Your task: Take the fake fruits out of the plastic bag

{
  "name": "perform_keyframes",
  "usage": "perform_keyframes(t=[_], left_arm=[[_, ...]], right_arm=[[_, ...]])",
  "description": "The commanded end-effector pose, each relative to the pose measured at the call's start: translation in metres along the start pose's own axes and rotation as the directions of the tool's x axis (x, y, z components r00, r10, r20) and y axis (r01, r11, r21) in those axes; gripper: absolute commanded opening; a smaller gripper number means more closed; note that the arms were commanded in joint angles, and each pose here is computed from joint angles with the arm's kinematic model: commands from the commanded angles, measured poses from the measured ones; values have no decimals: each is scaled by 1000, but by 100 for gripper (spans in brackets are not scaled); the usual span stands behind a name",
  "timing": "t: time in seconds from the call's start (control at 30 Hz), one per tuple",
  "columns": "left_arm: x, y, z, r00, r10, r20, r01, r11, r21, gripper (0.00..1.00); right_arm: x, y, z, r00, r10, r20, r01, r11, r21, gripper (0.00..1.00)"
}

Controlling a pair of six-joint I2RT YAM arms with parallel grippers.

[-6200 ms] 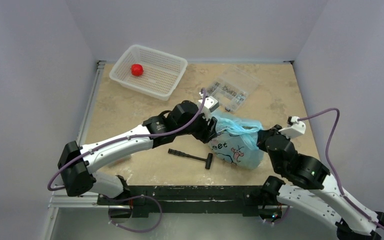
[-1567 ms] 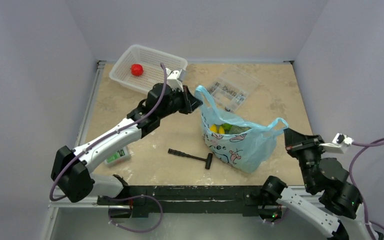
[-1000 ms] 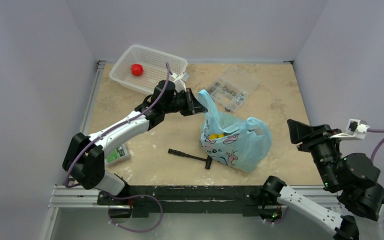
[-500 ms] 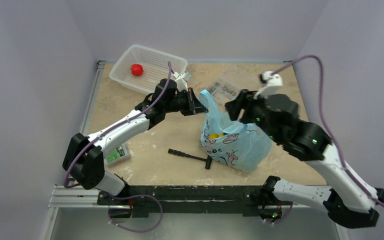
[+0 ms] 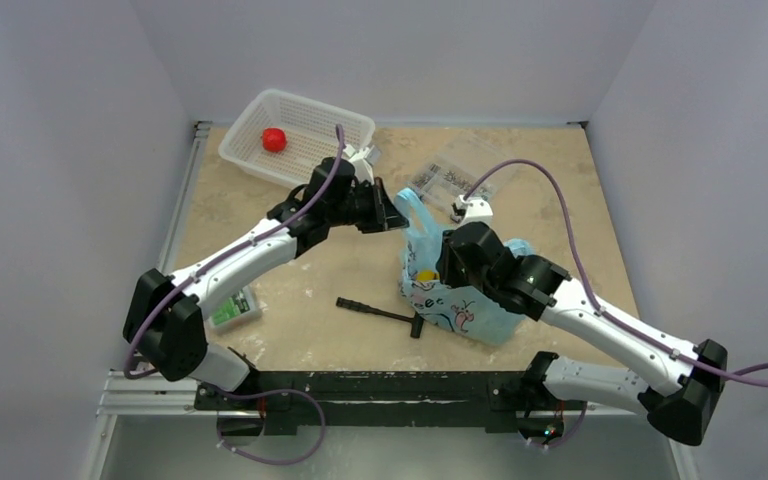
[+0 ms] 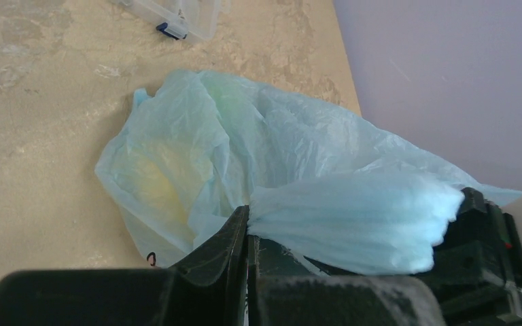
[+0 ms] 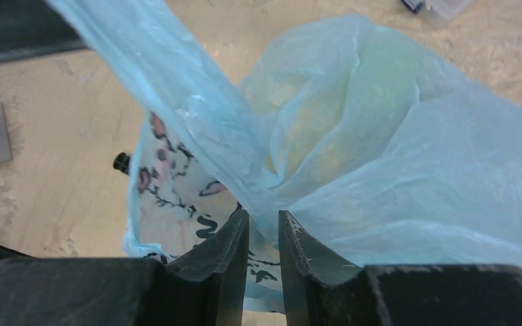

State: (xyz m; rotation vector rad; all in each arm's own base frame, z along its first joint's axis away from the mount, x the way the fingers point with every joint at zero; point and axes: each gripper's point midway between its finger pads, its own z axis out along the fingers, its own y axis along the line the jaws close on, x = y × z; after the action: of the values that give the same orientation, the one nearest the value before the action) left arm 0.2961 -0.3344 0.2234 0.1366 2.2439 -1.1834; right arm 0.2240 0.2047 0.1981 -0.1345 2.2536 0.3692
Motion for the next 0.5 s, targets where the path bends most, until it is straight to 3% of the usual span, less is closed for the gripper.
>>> perform_keyframes(t=[0.0, 0.17, 0.23, 0.37, 0.47], left_arm=[[-30, -19, -23, 990, 86, 110, -85, 996, -10, 0], [-46, -9, -44, 967, 140, 213, -121, 988, -99, 0], [-48, -8, -48, 960, 146, 240, -124, 987, -106, 0], [-46, -10, -47, 962, 133, 239, -115, 990, -86, 0], [-41, -9, -41, 969, 129, 212, -116, 991, -70, 0]], right_arm=[[25, -16, 1, 987, 159, -5, -159, 986, 44, 22], [131, -26, 7, 905, 323, -276, -315, 946, 74, 17], [160, -28, 8, 876, 359, -322, -355, 932, 71, 17], [148, -28, 6, 895, 356, -270, -359, 933, 39, 19], [106, -23, -4, 936, 302, -179, -306, 952, 4, 32]])
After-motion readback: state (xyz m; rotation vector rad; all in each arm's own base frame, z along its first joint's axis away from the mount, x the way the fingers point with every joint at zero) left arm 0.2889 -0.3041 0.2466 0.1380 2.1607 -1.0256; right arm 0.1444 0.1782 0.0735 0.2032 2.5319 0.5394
